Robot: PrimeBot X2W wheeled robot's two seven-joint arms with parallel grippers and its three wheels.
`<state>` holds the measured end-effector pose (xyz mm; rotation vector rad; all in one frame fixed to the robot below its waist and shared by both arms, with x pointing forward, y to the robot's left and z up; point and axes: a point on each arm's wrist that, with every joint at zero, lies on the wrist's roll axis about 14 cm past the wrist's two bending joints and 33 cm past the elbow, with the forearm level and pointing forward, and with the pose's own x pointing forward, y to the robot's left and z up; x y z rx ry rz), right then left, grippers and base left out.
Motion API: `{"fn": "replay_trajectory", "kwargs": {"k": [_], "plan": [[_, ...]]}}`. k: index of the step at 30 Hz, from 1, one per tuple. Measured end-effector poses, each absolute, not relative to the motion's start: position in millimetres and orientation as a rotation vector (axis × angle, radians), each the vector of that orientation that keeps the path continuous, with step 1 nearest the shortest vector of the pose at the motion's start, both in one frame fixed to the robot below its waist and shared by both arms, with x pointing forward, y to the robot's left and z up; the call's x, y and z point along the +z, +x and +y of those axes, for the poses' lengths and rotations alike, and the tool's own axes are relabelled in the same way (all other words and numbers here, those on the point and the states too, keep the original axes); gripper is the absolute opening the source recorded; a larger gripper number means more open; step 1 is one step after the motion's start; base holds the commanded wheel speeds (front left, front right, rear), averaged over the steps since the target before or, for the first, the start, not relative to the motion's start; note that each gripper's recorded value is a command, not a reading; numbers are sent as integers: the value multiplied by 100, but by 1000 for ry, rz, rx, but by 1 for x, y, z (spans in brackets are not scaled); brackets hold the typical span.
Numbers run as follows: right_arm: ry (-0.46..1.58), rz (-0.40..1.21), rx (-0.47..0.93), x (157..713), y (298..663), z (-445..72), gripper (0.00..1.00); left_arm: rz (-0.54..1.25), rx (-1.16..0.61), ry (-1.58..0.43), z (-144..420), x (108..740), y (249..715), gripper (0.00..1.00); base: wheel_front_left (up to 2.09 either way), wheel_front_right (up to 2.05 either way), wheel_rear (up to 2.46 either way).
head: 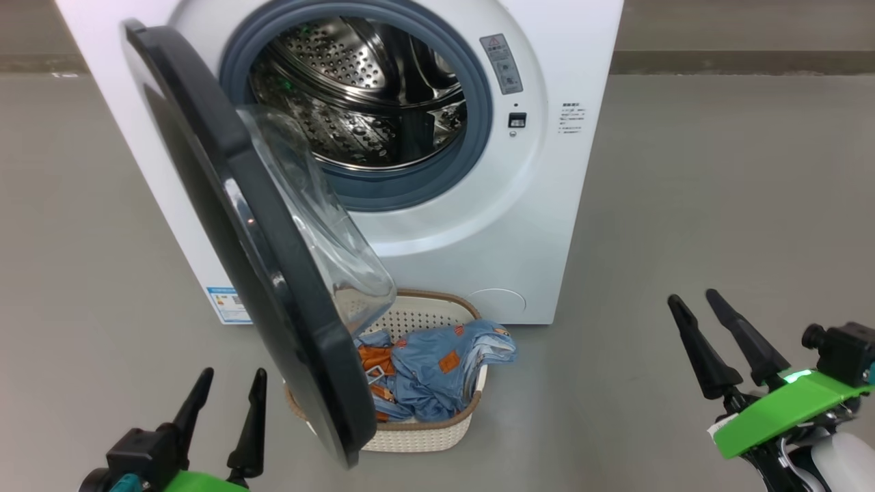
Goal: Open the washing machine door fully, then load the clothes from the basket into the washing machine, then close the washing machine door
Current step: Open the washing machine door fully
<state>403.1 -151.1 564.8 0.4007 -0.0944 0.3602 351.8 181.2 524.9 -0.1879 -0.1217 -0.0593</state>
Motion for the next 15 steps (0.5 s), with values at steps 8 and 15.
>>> {"fn": "replay_trajectory", "kwargs": {"k": [8,15], "plan": [[284,-119,261,550,399,-176,100,-122,-63,-184,180,526,356,100,0,0,0],[243,-121,237,545,399,-178,100,-123,-62,-189,180,526,356,100,0,0,0]]}}
